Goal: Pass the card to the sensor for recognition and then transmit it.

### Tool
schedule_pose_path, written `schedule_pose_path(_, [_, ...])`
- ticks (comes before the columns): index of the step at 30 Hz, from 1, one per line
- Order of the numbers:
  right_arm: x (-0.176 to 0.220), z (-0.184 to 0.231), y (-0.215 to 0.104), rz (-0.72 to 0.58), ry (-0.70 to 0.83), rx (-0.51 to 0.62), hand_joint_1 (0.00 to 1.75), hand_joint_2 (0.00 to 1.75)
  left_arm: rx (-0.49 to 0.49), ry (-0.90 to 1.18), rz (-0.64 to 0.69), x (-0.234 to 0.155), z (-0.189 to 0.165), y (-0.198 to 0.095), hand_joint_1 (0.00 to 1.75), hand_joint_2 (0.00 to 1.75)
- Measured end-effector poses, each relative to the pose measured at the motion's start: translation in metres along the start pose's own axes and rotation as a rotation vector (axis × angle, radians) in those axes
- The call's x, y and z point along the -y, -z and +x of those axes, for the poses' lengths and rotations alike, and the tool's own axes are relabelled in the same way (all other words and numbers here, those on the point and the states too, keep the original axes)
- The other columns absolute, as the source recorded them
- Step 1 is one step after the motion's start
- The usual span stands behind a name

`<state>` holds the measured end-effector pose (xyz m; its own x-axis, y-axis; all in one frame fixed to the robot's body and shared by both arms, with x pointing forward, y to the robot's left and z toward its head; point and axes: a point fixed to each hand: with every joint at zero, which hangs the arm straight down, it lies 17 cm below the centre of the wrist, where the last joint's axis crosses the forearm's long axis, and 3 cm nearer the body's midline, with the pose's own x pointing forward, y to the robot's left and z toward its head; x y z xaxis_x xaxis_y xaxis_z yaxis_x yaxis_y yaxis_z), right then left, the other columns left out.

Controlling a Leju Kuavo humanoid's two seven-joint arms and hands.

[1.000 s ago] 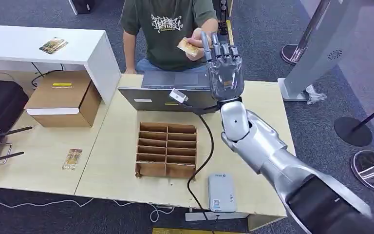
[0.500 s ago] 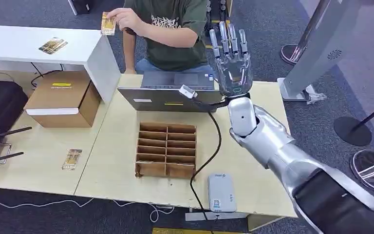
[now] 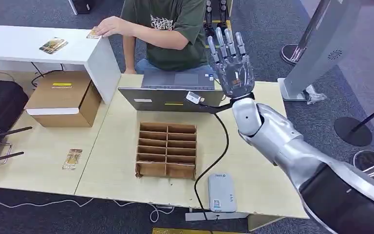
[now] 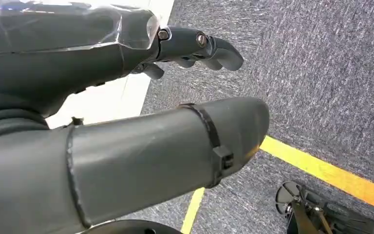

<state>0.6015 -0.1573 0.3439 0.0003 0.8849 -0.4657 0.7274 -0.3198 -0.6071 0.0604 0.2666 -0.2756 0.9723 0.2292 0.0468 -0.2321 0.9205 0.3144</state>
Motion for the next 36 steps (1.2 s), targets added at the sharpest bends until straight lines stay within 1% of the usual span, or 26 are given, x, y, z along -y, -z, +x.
schedule_pose_path(5, [-0.005, -0.007, -0.003, 0.006, -0.018, -0.006, 0.0, 1.75, 0.001, -0.003, 0.0, 0.0, 0.0, 0.0, 0.0, 0.0])
schedule_pose_path(11, [-0.016, -0.033, -0.01, 0.025, -0.03, -0.049, 0.0, 1.75, 0.008, -0.006, 0.003, -0.001, 0.001, 0.0, 0.0, 0.0])
schedule_pose_path(13, [-0.016, -0.031, -0.015, 0.036, 0.035, -0.048, 0.0, 1.75, 0.006, -0.007, 0.004, -0.001, -0.001, 0.0, 0.0, 0.0])
schedule_pose_path(15, [-0.007, -0.026, -0.016, 0.031, 0.192, -0.039, 0.0, 1.75, 0.007, -0.007, 0.008, -0.002, -0.001, 0.001, 0.0, 0.0])
schedule_pose_path(16, [-0.007, -0.033, -0.019, 0.033, 0.26, -0.073, 0.0, 1.75, 0.008, -0.007, 0.008, -0.002, -0.001, 0.0, 0.0, 0.0])
schedule_pose_path(17, [-0.005, -0.054, -0.017, 0.025, 0.323, -0.151, 0.0, 1.75, 0.011, -0.006, 0.008, -0.001, 0.0, 0.0, 0.0, 0.0])
schedule_pose_path(19, [-0.004, -0.091, -0.018, 0.003, 0.38, -0.283, 0.0, 1.75, 0.013, -0.006, 0.008, -0.001, 0.0, 0.0, 0.0, 0.0])
schedule_pose_path(20, [-0.003, -0.105, -0.019, -0.009, 0.394, -0.32, 0.0, 1.75, 0.012, -0.005, 0.009, -0.001, -0.001, 0.0, 0.0, 0.0])
schedule_pose_path(23, [-0.001, -0.124, -0.022, -0.051, 0.482, -0.339, 0.0, 1.75, 0.015, -0.001, 0.01, -0.002, -0.002, 0.0, 0.0, 0.0])
schedule_pose_path(25, [-0.004, -0.152, -0.03, -0.091, 0.561, -0.401, 0.0, 1.75, 0.025, 0.001, 0.009, -0.001, 0.001, 0.0, 0.0, 0.0])
schedule_pose_path(27, [-0.015, -0.184, -0.042, -0.116, 0.63, -0.518, 0.0, 1.75, 0.027, 0.003, 0.007, 0.0, 0.002, 0.0, 0.0, 0.0])
schedule_pose_path(29, [-0.034, -0.213, -0.06, -0.119, 0.707, -0.658, 0.0, 1.75, 0.025, 0.004, 0.003, 0.001, 0.001, 0.0, 0.0, 0.0])
schedule_pose_path(32, [-0.062, -0.237, -0.083, -0.104, 0.815, -0.838, 0.0, 1.75, 0.019, -0.002, 0.001, 0.002, 0.001, -0.001, 0.0, 0.0])
schedule_pose_path(34, [-0.074, -0.245, -0.093, -0.087, 0.833, -0.898, 0.0, 1.75, 0.018, -0.003, -0.003, 0.003, 0.001, -0.001, 0.0, 0.0])
schedule_pose_path(36, [-0.079, -0.247, -0.099, -0.074, 0.834, -0.923, 0.0, 1.75, 0.019, -0.002, -0.004, 0.003, 0.001, -0.001, 0.0, 0.0])
